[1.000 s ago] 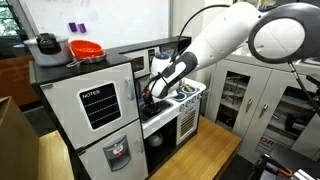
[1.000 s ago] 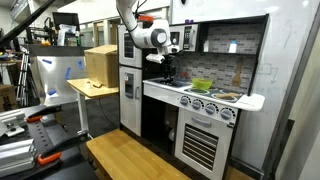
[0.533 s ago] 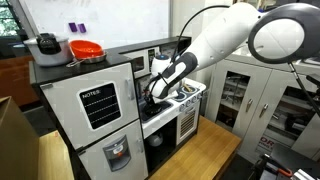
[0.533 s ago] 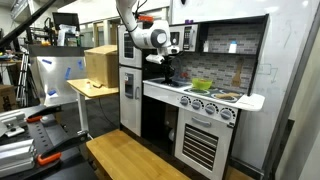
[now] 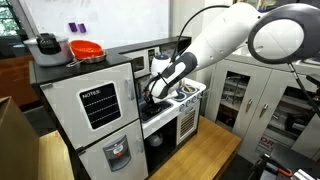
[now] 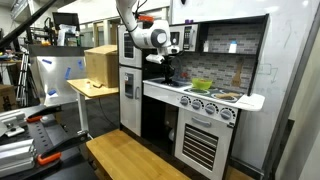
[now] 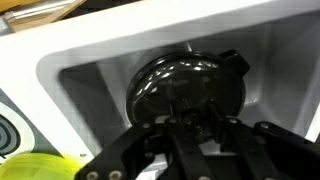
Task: Pick the lid on the grey pot, place it on the green pot then take the grey pot out of the sink and place it on the stove
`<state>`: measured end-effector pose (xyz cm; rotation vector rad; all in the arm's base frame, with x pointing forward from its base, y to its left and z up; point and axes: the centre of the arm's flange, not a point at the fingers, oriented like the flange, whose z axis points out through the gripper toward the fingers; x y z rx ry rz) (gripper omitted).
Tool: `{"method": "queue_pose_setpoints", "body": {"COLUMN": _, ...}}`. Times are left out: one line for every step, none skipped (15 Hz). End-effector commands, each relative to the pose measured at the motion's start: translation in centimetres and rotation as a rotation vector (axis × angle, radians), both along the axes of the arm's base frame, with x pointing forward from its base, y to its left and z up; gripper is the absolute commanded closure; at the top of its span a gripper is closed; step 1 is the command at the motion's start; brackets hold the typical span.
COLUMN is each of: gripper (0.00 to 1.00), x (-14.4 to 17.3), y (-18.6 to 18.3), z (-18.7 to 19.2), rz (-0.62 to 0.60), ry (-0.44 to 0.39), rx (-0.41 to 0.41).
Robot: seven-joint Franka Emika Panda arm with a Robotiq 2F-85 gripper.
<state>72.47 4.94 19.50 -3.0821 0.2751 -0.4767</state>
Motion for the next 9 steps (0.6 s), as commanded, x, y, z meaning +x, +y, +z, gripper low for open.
{"method": "queue_pose_setpoints", "body": {"gripper": 0.92, "x": 0.5, "y": 0.1, "z": 0.2, "rz": -0.020, "ry": 0.004, "rx": 0.009}}
{"method": "queue_pose_setpoints", "body": {"gripper": 0.92, "x": 0.3, "y": 0.0, "z": 0.4, "rz": -0.023, "ry": 0.005, "rx": 0.008}}
{"method": "queue_pose_setpoints", "body": {"gripper": 0.92, "x": 0.1, "y": -0.2, "z": 0.6, "rz": -0.027, "ry": 0.007, "rx": 0.010}}
{"method": "queue_pose_setpoints", "body": {"gripper": 0.92, "x": -0.2, "y": -0.4, "z": 1.1, "rz": -0.035, "ry": 0.008, "rx": 0.014}}
{"method": "queue_pose_setpoints", "body": {"gripper": 0.92, "x": -0.5, "y": -0.6, "z": 1.6, "rz": -0.042, "ry": 0.006, "rx": 0.016}}
{"method": "queue_pose_setpoints", "body": {"gripper": 0.92, "x": -0.8, "y": -1.0, "z": 2.3, "rz": -0.054, "ry": -0.001, "rx": 0.014}}
{"method": "queue_pose_setpoints", "body": {"gripper": 0.92, "x": -0.9, "y": -1.4, "z": 3.0, "rz": -0.067, "ry": -0.007, "rx": 0.013}}
{"method": "queue_pose_setpoints", "body": {"gripper": 0.92, "x": -1.0, "y": -1.9, "z": 3.6, "rz": -0.082, "ry": -0.013, "rx": 0.012}}
{"method": "queue_pose_setpoints", "body": {"gripper": 0.92, "x": -1.0, "y": -2.5, "z": 4.2, "rz": -0.098, "ry": -0.017, "rx": 0.012}}
